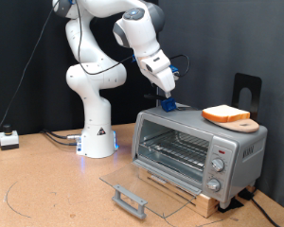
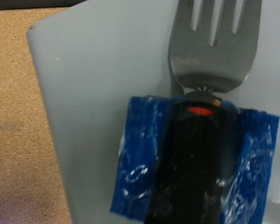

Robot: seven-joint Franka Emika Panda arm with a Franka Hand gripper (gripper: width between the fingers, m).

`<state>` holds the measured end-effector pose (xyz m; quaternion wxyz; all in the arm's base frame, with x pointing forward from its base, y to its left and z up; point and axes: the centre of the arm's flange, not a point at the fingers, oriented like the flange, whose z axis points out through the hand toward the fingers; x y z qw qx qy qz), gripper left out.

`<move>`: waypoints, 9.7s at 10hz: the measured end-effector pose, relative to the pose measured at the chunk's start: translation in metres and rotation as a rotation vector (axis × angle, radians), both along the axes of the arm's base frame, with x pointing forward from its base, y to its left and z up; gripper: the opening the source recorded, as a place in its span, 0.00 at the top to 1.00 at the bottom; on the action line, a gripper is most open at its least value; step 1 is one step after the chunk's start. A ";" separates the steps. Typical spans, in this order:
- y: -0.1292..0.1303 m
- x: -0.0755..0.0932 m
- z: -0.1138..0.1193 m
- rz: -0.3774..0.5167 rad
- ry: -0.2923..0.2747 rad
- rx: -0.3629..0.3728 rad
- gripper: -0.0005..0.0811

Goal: Make a piece of toast with the oven

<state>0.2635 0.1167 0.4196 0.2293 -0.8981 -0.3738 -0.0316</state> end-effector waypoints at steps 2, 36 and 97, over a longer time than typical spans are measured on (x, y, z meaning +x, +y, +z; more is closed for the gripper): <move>0.009 0.002 -0.001 -0.009 -0.077 0.009 0.00; 0.030 0.002 -0.038 -0.076 -0.066 0.030 0.47; 0.014 0.098 -0.029 -0.395 -0.054 -0.010 0.47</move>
